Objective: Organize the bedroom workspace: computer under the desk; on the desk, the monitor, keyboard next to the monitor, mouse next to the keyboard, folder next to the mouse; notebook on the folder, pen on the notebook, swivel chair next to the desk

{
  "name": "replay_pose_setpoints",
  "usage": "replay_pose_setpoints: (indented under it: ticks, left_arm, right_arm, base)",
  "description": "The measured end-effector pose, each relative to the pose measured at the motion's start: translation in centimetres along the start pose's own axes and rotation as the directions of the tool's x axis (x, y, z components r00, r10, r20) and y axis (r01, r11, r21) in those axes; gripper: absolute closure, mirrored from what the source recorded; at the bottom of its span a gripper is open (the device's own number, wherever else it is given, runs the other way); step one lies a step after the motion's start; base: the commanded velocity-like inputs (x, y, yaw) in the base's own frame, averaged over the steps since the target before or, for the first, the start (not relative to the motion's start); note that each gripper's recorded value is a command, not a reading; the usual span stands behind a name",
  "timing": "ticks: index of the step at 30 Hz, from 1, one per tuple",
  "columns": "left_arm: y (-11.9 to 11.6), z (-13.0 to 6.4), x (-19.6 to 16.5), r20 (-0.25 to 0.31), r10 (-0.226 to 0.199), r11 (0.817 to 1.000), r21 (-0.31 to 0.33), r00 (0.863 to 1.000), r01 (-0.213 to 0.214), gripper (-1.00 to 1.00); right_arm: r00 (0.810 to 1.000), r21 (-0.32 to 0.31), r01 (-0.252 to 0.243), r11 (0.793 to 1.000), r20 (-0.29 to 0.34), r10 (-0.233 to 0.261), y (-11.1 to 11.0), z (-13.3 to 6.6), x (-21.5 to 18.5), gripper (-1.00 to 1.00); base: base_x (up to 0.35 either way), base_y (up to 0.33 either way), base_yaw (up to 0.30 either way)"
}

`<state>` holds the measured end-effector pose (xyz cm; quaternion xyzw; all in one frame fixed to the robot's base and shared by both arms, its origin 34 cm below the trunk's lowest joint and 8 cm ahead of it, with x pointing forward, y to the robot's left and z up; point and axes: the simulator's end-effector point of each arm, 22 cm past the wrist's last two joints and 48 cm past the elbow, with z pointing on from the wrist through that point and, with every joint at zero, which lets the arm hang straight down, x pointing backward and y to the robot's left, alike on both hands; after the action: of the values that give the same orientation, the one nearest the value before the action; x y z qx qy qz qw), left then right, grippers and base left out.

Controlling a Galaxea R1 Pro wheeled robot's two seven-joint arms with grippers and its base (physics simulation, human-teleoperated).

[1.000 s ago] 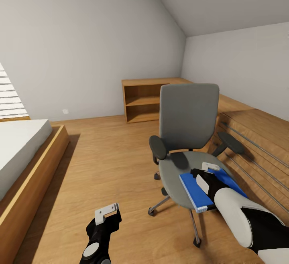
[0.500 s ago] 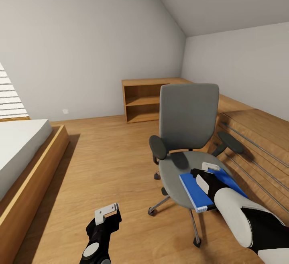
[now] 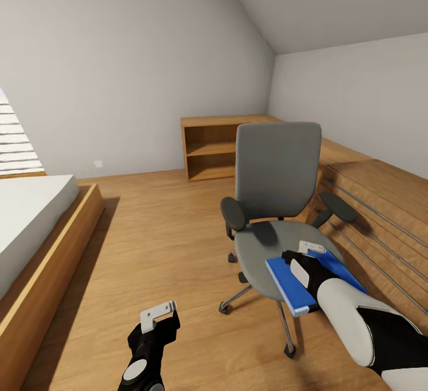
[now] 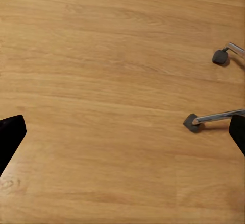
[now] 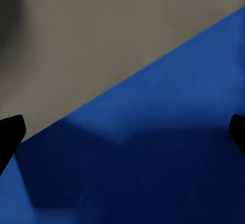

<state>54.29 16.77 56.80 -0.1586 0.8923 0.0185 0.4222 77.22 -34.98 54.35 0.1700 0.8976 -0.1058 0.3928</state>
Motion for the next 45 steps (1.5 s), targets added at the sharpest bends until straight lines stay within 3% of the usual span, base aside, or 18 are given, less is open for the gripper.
replay_pose_setpoints:
  ticks: [12, 45]
  left_arm:
    - [-0.2, -0.6, -1.1, 0.001, 0.0, 1.0, 0.0, 1.0, 0.0, -1.0]
    - [-1.1, -3.5, -5.8, -0.001, 0.0, 1.0, 0.001, 1.0, 0.0, -1.0]
  right_arm:
    - [0.999, 0.005, 0.003, 1.0, -0.032, -0.003, -0.2, -0.6, 0.5, -1.0]
    - [0.999, 0.005, 0.002, 1.0, -0.032, -0.002, -0.2, -3.6, -4.2, -1.0]
  base:
    - [0.0, 0.0, 0.0]
    - [0.0, 0.0, 0.0]
